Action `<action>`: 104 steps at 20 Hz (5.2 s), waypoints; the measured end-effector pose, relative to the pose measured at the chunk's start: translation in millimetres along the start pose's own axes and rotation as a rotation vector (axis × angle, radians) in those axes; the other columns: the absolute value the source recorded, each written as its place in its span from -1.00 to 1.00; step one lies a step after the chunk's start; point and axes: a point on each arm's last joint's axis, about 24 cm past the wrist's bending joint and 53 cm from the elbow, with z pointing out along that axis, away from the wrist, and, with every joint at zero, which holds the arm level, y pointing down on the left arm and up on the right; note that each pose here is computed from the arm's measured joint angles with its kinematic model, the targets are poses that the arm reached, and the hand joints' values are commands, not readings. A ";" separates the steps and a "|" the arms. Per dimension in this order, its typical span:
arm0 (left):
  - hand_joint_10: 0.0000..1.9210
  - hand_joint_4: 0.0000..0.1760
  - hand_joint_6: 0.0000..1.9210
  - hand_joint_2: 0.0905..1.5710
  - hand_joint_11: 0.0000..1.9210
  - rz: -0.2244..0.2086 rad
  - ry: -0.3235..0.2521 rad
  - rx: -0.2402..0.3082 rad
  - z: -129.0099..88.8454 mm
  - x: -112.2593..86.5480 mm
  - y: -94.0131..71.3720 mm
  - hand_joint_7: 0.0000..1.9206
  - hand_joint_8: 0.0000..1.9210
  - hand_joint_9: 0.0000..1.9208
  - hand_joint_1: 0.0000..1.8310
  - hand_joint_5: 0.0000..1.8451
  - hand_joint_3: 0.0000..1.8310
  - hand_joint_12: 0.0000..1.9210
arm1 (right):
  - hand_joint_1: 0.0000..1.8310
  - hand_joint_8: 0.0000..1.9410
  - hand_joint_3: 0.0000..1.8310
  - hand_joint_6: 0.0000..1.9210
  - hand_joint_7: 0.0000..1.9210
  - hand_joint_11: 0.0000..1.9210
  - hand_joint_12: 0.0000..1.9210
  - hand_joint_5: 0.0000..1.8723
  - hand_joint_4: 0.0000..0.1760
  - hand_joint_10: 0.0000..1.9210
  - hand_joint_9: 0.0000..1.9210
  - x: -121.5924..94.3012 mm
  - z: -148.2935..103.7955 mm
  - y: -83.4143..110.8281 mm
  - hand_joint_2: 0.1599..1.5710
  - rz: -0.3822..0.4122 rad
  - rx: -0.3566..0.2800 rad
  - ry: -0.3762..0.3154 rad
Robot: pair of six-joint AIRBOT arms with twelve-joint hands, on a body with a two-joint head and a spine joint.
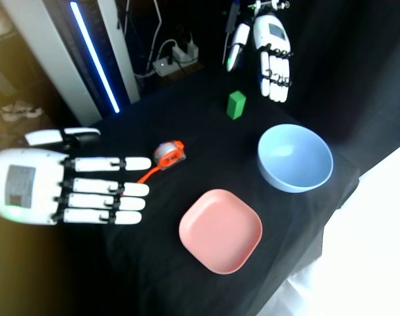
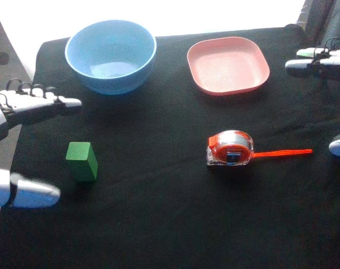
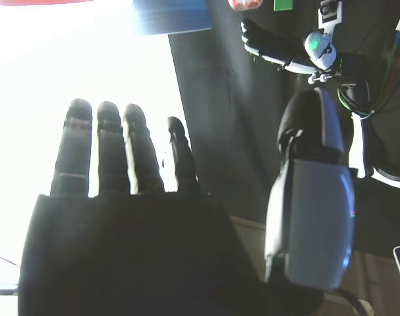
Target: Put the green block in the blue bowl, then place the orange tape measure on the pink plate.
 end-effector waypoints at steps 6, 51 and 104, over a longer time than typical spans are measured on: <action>-1.00 0.91 -1.00 0.06 -1.00 0.057 0.050 0.054 24.7 7.3 -16.7 -0.82 -1.00 -0.81 -0.16 -0.95 -1.00 -0.44 | 0.09 -1.00 -1.00 -1.00 -0.91 -1.00 -0.24 -0.71 0.56 -1.00 -0.96 0.6 0.3 -1.0 0.13 -0.001 0.003 0.002; -0.05 -1.00 -0.30 0.26 -0.13 0.136 -0.187 -0.042 143.0 -98.2 -6.6 0.29 -0.52 0.11 0.53 0.26 -1.00 -0.01 | 0.02 -1.00 -1.00 -1.00 -0.78 -1.00 -0.41 -0.61 0.04 -1.00 -0.89 17.1 7.9 -10.8 0.23 0.013 0.011 0.039; -1.00 0.30 -1.00 0.07 -1.00 -0.120 -0.117 0.041 -0.1 -1.1 -8.5 -0.93 -0.99 -1.00 -0.19 -0.85 -0.98 -1.00 | 0.24 -0.95 -1.00 -0.99 -0.16 -0.35 0.33 -0.16 -1.00 -0.34 -0.20 84.9 99.3 20.4 0.06 0.048 -0.144 0.172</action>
